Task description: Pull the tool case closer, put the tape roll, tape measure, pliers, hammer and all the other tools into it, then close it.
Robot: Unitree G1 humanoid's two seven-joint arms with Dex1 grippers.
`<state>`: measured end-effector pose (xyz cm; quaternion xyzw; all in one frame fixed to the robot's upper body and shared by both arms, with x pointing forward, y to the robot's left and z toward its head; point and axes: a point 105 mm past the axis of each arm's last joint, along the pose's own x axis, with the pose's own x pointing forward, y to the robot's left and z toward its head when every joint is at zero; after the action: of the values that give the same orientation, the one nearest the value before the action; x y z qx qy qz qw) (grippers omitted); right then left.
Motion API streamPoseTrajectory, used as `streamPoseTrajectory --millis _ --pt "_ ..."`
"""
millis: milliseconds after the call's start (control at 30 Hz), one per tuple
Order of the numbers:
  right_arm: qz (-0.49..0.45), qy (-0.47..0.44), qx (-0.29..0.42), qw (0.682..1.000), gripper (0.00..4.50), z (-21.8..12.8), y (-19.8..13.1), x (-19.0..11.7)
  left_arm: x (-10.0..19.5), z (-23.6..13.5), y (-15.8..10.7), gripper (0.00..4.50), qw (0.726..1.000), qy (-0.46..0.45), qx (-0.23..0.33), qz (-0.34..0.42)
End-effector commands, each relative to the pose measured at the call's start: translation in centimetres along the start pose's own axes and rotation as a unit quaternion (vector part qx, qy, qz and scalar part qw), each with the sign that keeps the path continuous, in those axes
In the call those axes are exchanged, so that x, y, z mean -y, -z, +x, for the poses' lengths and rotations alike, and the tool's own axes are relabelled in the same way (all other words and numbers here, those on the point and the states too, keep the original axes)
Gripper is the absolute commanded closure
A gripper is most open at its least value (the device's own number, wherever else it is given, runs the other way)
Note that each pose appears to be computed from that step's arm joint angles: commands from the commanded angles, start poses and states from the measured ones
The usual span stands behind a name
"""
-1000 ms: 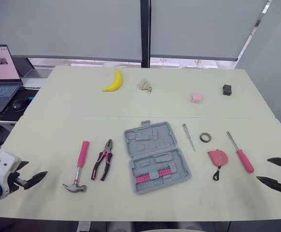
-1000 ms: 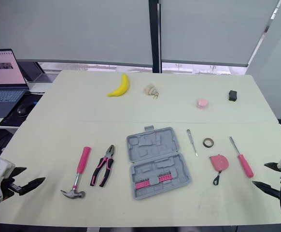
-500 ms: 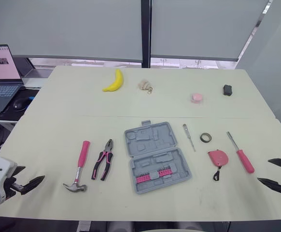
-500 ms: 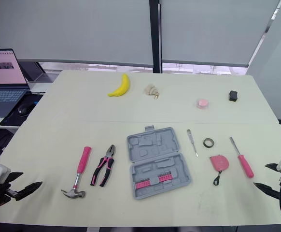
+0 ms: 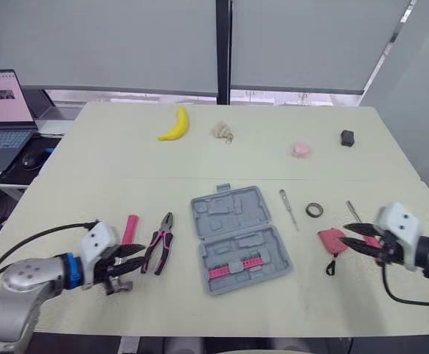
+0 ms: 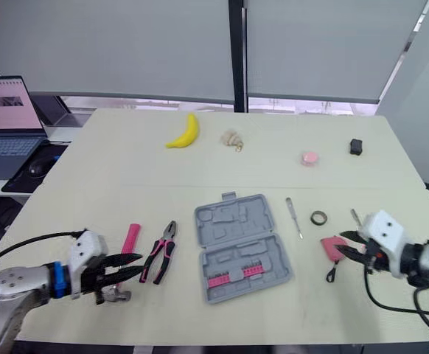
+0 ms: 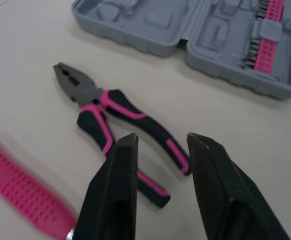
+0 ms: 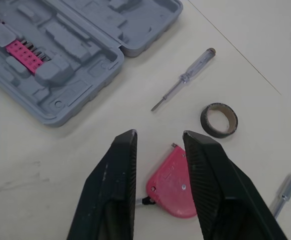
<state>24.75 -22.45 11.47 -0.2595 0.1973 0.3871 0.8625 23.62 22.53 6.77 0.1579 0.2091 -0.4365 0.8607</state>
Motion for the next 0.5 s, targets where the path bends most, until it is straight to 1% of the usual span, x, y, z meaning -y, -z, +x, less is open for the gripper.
streamPoseTrajectory --millis 33,100,133,200,333,500 --pt "-0.029 -0.009 0.001 1.000 3.95 1.8 -1.1 -0.7 0.4 1.6 -0.4 4.40 1.000 0.001 -0.008 0.023" --pt "-0.029 -0.003 0.001 1.000 4.36 3.2 -1.6 -0.7 0.7 2.6 -0.2 4.50 1.000 0.003 -0.010 0.024" --pt "-0.033 0.002 -0.003 0.999 4.43 4.0 -1.7 -0.6 0.9 3.2 -0.1 4.50 1.000 0.004 -0.010 0.025" --pt "-0.033 0.013 -0.016 0.999 4.43 5.7 -1.5 -0.3 1.0 4.1 0.1 4.50 1.000 0.001 -0.010 0.022" --pt "-0.044 -0.006 -0.043 0.998 4.43 8.7 -1.1 -0.4 1.2 6.2 0.4 4.50 1.000 -0.002 -0.013 0.024" --pt "-0.049 -0.030 -0.054 0.997 4.43 11.3 -1.1 -0.2 0.8 7.7 0.2 4.50 0.999 -0.013 -0.017 0.033"
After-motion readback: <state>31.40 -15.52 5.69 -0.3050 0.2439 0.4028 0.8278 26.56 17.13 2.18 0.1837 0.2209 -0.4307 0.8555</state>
